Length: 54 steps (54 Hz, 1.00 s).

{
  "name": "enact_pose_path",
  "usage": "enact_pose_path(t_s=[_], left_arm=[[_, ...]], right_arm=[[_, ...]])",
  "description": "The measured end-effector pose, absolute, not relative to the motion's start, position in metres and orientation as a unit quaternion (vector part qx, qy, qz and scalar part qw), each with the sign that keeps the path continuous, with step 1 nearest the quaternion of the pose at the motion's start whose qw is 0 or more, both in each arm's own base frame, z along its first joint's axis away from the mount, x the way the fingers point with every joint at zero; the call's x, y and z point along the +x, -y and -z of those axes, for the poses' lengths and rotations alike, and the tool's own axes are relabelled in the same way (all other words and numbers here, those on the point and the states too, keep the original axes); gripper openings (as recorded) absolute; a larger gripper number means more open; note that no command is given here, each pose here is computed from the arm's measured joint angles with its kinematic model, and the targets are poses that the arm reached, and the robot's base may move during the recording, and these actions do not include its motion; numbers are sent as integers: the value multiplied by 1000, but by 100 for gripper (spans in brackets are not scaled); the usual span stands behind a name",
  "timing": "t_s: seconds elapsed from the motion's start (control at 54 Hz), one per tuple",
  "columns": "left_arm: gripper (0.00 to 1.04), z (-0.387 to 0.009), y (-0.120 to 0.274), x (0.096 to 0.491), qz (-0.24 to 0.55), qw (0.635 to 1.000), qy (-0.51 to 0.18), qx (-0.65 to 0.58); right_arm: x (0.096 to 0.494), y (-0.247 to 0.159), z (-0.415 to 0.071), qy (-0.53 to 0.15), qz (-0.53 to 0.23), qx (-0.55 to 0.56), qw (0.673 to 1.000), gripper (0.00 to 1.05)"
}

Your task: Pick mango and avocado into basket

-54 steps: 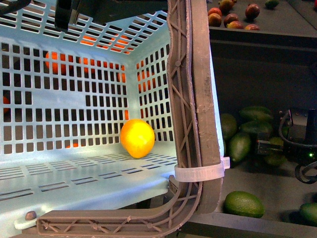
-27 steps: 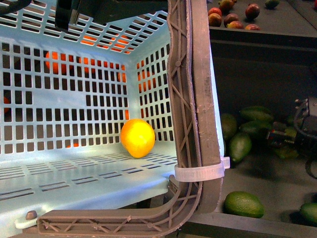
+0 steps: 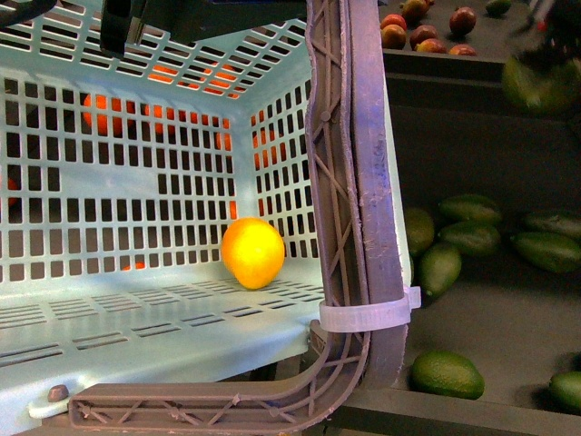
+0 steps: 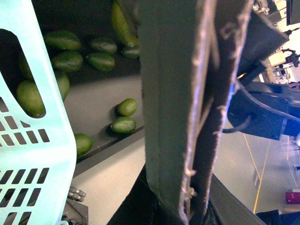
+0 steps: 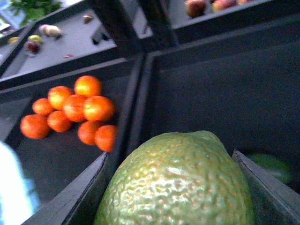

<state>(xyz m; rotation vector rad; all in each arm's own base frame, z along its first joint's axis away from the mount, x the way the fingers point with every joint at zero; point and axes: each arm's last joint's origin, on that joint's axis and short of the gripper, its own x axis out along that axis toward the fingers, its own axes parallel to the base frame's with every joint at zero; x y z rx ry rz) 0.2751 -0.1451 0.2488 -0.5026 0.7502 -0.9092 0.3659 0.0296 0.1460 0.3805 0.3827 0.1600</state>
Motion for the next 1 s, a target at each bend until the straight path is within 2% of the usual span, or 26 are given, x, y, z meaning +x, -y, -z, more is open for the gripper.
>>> enact_pose_path(t_s=[0.13,0.334,0.704,0.741,0.89,1.001], left_arm=[[11,-249,145,275,424,802,-350,-235],[11,-249,145,275,424,802,-350,-235],[11,-249,145,275,424,801,-350,-235],[11,-249,145,275,424,802,-350,-235],[11,-249,145,275,424,802,-350,-234],[11,-249,145,275,421,803,-350,-235]], right_arm=[[348,-83,-183,-171,-164,176,955,70],[326,-139,-179,-197,-246,158,936,70],[320,-161,-162,-216,-258,145,930,70],[320,-162,-157,-220,-256,145,930,79],[317,-161,-151,-221,-248,143,932,98],[313,-153,-150,-218,-229,142,938,96]])
